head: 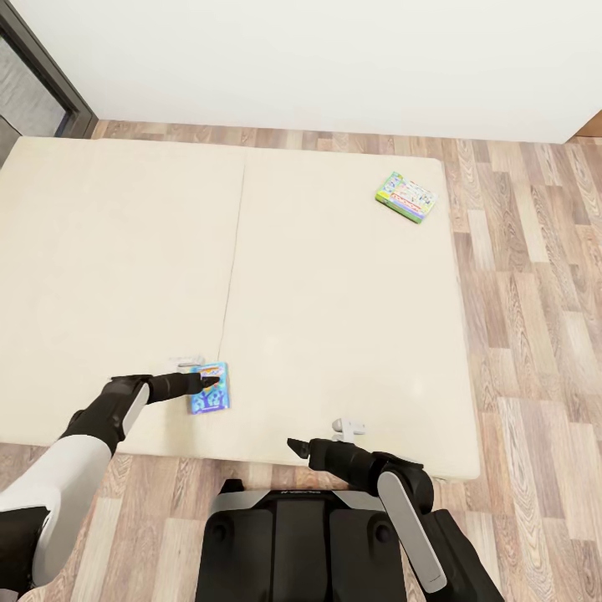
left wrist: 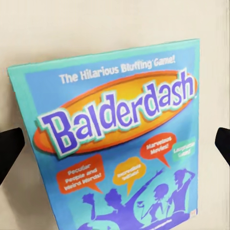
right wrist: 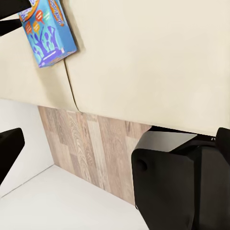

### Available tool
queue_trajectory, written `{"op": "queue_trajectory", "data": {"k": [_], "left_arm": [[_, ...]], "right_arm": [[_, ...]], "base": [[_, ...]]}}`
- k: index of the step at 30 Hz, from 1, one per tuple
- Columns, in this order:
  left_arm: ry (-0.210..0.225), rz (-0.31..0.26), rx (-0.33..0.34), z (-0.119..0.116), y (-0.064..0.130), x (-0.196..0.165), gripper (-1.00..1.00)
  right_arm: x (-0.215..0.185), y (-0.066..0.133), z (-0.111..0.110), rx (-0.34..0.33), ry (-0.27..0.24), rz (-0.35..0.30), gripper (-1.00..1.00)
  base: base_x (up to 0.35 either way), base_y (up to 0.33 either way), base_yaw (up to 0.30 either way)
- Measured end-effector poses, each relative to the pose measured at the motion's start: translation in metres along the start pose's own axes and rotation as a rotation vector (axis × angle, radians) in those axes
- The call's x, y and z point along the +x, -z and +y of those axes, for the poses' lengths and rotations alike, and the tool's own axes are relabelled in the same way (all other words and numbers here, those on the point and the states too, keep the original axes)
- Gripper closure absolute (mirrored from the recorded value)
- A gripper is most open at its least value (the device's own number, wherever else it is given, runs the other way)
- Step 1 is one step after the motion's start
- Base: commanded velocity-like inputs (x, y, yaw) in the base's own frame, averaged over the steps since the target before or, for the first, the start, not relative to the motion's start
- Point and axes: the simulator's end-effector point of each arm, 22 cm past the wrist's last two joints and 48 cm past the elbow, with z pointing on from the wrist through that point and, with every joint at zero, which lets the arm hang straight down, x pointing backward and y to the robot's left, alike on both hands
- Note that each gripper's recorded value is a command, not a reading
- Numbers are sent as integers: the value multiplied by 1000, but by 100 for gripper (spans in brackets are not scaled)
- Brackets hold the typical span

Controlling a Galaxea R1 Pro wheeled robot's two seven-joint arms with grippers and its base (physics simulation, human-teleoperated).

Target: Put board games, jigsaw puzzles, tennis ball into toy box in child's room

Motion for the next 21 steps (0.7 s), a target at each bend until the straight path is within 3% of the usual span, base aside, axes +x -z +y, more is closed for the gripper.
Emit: {"op": "queue_trajectory", "data": {"k": [21], "left_arm": [[-4,8,45,-33,-14,4,-100]], "right_arm": [[0,0,0,0,0,0,-100]], "base": [[0,0,0]]}}
